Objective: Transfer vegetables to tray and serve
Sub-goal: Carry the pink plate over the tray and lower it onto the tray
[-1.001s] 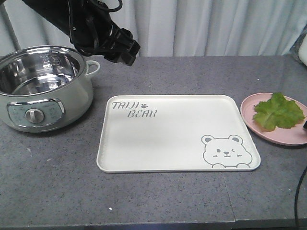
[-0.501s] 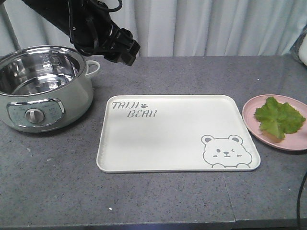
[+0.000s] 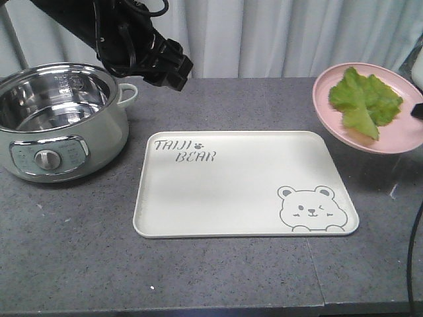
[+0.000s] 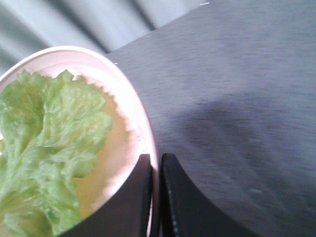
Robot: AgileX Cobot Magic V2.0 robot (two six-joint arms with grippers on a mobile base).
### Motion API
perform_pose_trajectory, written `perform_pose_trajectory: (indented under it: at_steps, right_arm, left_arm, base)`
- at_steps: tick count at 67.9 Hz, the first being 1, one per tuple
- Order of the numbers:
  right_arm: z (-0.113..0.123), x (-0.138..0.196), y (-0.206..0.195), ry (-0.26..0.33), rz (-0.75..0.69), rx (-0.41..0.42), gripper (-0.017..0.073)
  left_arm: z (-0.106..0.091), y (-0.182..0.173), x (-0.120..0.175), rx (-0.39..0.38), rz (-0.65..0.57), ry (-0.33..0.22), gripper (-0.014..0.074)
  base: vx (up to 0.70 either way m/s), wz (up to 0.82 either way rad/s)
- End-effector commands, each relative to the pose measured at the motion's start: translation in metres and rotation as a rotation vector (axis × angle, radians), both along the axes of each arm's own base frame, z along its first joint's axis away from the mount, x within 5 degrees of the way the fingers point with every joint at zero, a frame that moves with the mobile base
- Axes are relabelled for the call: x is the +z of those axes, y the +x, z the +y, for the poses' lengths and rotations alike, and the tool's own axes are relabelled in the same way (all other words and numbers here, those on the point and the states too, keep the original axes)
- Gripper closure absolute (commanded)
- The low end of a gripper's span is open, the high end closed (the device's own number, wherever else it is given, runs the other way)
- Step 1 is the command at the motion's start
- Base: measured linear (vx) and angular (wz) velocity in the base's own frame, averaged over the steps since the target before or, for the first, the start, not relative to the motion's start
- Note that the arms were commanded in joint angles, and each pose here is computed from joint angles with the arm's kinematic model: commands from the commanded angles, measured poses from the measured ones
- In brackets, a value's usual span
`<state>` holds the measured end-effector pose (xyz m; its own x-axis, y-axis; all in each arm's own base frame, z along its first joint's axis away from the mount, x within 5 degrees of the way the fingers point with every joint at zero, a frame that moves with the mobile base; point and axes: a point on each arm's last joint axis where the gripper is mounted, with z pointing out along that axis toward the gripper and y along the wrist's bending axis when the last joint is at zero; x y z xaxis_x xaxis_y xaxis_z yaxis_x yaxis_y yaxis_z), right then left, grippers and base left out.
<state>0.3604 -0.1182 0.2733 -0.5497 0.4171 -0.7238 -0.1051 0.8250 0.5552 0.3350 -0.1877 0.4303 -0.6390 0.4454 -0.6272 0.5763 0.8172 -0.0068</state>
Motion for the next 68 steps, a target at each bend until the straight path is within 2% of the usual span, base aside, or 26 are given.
perform_pose_trajectory:
  at_steps: [1, 18, 30, 40, 47, 54, 64, 68]
  right_arm:
    - [0.034, 0.034, 0.004, -0.003, -0.088, 0.103, 0.0563]
    - [0.123, 0.012, 0.026, -0.003, -0.042, 0.307, 0.0559]
    - [0.164, -0.018, 0.036, -0.003, 0.024, 0.399, 0.0552]
    - [0.184, -0.036, 0.039, -0.011, 0.056, 0.461, 0.0532]
    - [0.191, -0.045, 0.040, -0.018, 0.067, 0.492, 0.0477]
    - [0.191, -0.048, 0.041, -0.018, 0.072, 0.491, 0.0384]
    - [0.189, -0.048, 0.041, -0.021, 0.072, 0.480, 0.0184]
    - [0.187, -0.047, 0.042, -0.032, 0.066, 0.466, 0.0136]
  left_arm:
    - [0.005, -0.014, 0.025, 0.004, -0.071, -0.056, 0.0133]
    - [0.005, -0.014, 0.025, 0.023, -0.061, -0.070, 0.0133]
    - [0.005, -0.014, 0.025, 0.022, -0.060, -0.069, 0.0133]
    - [0.005, -0.014, 0.025, 0.023, -0.060, -0.070, 0.0133]
    - [0.005, -0.014, 0.025, 0.023, -0.060, -0.070, 0.0133]
    - [0.005, -0.014, 0.025, 0.022, -0.060, -0.070, 0.0133]
    - [0.005, -0.014, 0.025, 0.022, -0.060, -0.070, 0.0133]
    - [0.005, -0.014, 0.025, 0.022, -0.060, -0.070, 0.0133]
  base:
    - [0.00, 0.00]
    - [0.00, 0.00]
    - [0.00, 0.00]
    - [0.00, 0.00]
    - [0.00, 0.00]
    - [0.00, 0.00]
    - [0.00, 0.00]
    - [0.00, 0.00]
